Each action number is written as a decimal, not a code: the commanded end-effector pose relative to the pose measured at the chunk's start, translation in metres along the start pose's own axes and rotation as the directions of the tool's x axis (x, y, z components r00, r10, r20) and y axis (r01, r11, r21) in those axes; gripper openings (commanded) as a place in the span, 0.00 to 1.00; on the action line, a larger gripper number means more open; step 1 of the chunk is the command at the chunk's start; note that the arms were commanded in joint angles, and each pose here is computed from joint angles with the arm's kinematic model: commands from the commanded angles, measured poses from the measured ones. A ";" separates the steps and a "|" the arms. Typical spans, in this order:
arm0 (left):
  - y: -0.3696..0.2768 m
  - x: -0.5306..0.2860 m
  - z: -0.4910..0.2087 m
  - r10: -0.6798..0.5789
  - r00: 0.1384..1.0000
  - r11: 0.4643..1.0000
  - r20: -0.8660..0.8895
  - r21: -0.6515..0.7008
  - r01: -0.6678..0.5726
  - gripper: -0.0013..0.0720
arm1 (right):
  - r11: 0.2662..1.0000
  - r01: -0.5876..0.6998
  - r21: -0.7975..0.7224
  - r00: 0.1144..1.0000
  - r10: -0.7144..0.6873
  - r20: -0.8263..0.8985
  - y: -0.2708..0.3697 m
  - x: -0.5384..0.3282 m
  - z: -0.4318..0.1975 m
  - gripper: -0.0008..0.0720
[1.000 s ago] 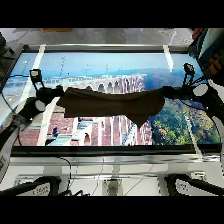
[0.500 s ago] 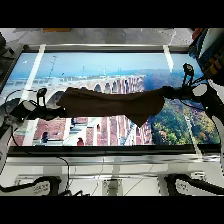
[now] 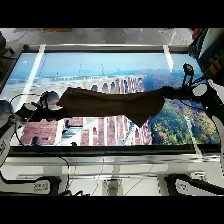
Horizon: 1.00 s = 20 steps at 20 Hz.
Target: Fold the clothes and pants, and hang the long-sleeved shirts on hangers.
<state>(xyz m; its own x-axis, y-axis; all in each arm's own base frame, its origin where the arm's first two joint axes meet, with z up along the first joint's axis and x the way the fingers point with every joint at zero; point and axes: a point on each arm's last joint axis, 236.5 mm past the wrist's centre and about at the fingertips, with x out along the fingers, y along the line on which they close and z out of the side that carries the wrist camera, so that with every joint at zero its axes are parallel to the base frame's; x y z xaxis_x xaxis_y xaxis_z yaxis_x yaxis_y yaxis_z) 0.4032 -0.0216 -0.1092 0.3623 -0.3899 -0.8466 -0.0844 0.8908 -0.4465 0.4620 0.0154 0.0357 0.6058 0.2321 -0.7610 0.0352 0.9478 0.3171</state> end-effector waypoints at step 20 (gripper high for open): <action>-0.200 -0.574 0.073 -0.130 0.056 0.824 0.990 0.140 -0.549 0.04 | 0.940 0.065 -0.335 0.734 0.182 0.655 0.136 -0.389 0.061 0.03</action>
<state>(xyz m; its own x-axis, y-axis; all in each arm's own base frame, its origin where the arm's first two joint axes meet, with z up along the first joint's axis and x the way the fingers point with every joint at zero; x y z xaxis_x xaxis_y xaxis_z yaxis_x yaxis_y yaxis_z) 0.3422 0.0407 0.4423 0.9866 0.0198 0.1618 -0.0207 0.9998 0.0043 0.3360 0.0318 0.3655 0.9515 0.1928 -0.2398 -0.1724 0.9796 0.1037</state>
